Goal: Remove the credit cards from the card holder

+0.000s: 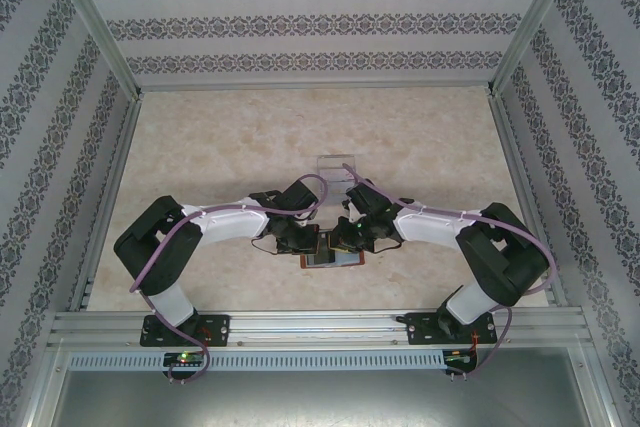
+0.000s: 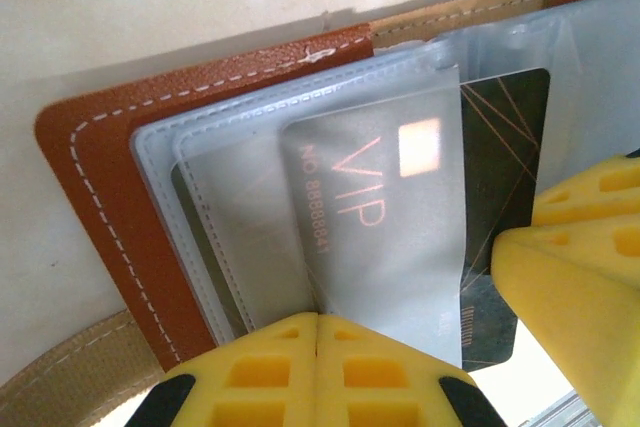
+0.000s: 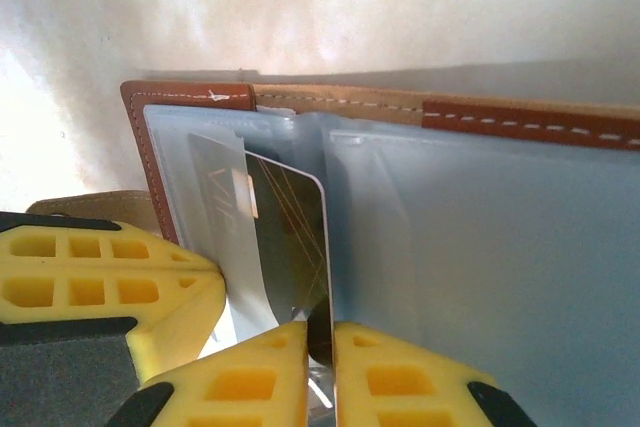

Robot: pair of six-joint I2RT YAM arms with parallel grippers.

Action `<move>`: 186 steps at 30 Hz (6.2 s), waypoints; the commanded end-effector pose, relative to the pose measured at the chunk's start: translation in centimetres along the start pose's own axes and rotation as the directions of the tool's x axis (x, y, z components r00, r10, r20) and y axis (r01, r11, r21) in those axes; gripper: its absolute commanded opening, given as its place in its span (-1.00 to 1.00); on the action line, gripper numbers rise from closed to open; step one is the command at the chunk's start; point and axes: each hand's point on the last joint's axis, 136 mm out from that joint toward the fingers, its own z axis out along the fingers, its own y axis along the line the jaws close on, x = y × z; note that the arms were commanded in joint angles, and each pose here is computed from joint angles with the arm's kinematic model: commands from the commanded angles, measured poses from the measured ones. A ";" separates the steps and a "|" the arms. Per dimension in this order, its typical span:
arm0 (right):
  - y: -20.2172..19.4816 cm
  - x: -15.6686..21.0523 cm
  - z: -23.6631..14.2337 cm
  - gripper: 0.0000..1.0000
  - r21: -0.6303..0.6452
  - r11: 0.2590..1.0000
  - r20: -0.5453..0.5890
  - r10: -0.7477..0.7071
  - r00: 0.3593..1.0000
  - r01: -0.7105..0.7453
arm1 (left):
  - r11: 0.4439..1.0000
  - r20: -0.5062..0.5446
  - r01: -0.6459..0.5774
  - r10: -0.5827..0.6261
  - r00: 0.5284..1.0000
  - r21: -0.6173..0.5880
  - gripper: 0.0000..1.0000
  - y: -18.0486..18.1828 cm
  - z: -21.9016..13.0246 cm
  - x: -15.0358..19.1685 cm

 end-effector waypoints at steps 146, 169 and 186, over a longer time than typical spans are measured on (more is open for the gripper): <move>4.0 -15.8 -12.8 -1.00 0.054 0.066 -0.358 -0.930 0.081 0.996 | 0.989 0.094 0.107 -0.097 0.991 -0.101 -0.78 5.5 -4.8 -0.8; 4.5 -20.9 -8.6 -1.00 -0.040 0.006 -0.420 -0.907 -0.011 0.999 | 0.983 0.068 0.151 -0.144 0.987 -0.102 -0.78 6.5 -4.3 -1.6; 3.4 -18.8 -5.7 -0.96 -0.163 0.065 -0.429 -0.903 -0.011 0.985 | 0.978 0.074 0.174 -0.166 0.983 -0.117 -0.80 7.1 -4.5 -0.9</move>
